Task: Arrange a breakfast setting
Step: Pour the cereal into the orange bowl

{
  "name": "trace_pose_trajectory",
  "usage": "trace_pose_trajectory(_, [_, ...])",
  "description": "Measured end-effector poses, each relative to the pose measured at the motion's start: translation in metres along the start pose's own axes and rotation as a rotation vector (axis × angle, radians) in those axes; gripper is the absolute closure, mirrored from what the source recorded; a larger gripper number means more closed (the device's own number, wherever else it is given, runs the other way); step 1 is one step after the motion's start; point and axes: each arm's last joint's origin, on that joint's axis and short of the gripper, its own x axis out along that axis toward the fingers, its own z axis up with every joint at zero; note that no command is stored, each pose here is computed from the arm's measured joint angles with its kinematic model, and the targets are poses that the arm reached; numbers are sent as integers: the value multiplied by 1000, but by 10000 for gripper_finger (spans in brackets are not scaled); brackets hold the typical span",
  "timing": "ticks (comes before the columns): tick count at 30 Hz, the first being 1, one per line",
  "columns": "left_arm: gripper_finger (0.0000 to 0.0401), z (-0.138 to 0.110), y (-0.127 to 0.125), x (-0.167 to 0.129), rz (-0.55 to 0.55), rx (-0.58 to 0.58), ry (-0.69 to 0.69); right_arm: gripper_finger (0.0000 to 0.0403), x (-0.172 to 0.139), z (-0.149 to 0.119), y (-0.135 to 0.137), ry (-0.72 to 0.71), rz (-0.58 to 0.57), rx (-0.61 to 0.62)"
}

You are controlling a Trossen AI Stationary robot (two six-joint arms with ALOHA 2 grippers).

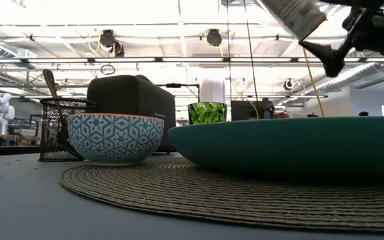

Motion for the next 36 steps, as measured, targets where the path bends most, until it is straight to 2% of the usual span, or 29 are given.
trace_pose_trajectory(2, [397, 2, -1, 0, 5, 14, -11, 14, 0, 2, 2, -35, 26, 38])
trace_pose_trajectory(6, [397, 5, -1, -1, 8, 28, -23, 14, 0, 0, 0, -9, 16, 56])
trace_pose_trajectory(11, [397, 5, -1, -1, 9, 27, -25, 14, 0, 7, 8, -65, 116, 38])
trace_pose_trajectory(23, [397, 8, 3, -1, 52, 40, -57, 14, 6, 4, 5, -36, 99, 37])
trace_pose_trajectory(28, [397, 8, 3, -1, 53, 42, -58, 14, 10, 6, 10, -52, 180, 34])
trace_pose_trajectory(36, [397, 8, 3, -1, 53, 40, -58, 14, 19, 4, 8, -53, 180, 34])
